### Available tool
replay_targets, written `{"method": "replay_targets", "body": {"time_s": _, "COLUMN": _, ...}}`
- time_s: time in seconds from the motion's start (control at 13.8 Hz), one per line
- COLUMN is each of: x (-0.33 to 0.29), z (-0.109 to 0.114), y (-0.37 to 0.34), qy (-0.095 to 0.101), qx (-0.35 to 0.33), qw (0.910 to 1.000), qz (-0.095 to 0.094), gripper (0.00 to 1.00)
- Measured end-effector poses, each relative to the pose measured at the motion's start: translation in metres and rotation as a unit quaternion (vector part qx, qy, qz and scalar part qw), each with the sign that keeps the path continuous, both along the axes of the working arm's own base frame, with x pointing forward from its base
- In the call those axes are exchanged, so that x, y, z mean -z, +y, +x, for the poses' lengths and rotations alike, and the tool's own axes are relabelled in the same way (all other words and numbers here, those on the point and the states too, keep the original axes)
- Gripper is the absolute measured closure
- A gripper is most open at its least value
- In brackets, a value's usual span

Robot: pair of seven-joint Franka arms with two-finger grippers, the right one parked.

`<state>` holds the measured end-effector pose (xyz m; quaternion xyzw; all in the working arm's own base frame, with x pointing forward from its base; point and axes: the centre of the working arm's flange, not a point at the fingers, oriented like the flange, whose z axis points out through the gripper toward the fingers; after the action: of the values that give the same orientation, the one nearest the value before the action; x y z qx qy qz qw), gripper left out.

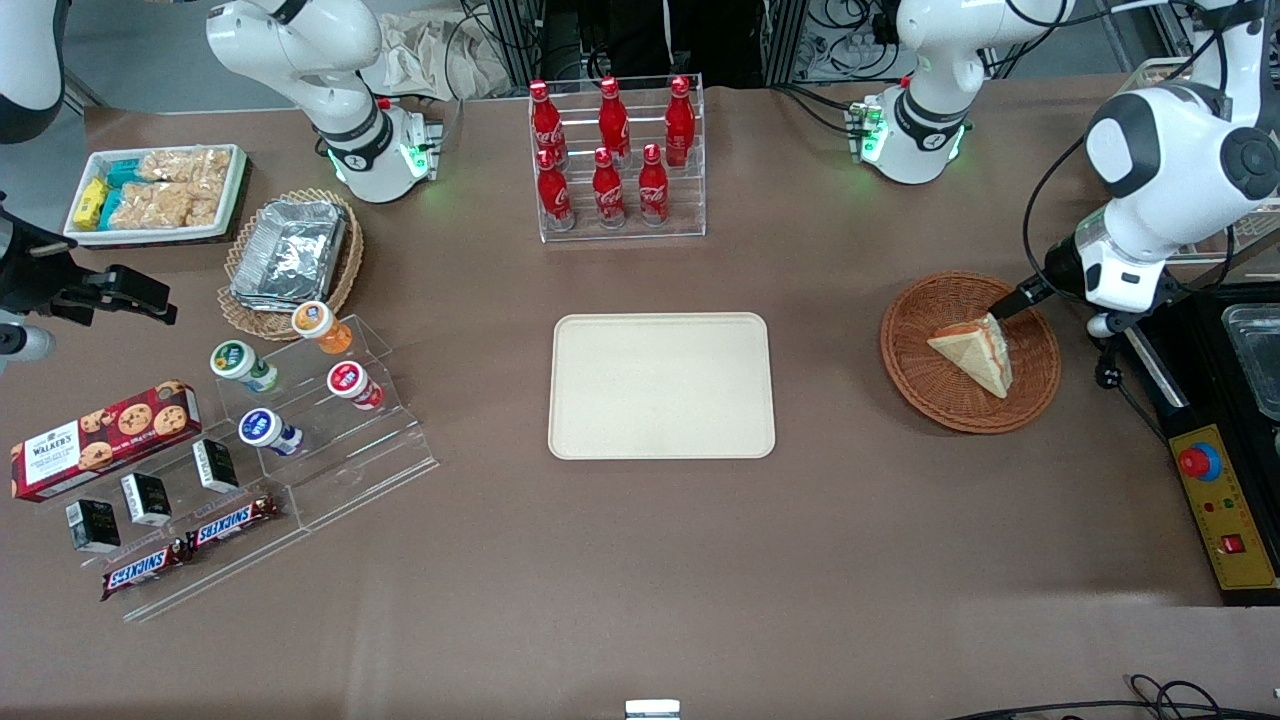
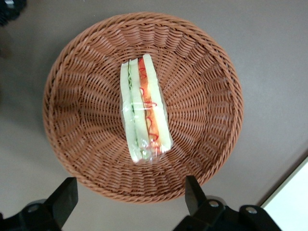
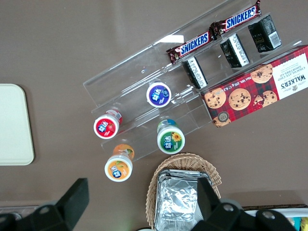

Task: Place sandwich from basket to tray
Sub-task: 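Lower the left gripper around the sandwich and close on it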

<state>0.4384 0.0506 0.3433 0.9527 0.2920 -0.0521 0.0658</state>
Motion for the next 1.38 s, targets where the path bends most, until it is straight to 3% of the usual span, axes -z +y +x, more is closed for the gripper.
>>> {"method": "replay_targets", "body": {"time_s": 0.44, "x": 0.052, "z": 0.002, "y": 0.007, "qy": 0.023, "qx": -0.047, "qw": 0.9983, "qz": -0.026, "gripper": 0.00}}
{"method": "replay_targets", "body": {"time_s": 1.16, "x": 0.111, "z": 0.007, "y": -0.002, "qy": 0.031, "qx": -0.081, "qw": 0.9956, "qz": -0.037, "gripper": 0.01}}
{"method": "replay_targets", "body": {"time_s": 1.24, "x": 0.112, "z": 0.008, "y": -0.006, "qy": 0.030, "qx": -0.080, "qw": 0.9957, "qz": -0.037, "gripper": 0.04}}
{"method": "replay_targets", "body": {"time_s": 1.38, "x": 0.112, "z": 0.009, "y": -0.008, "qy": 0.029, "qx": -0.078, "qw": 0.9958, "qz": -0.038, "gripper": 0.26}}
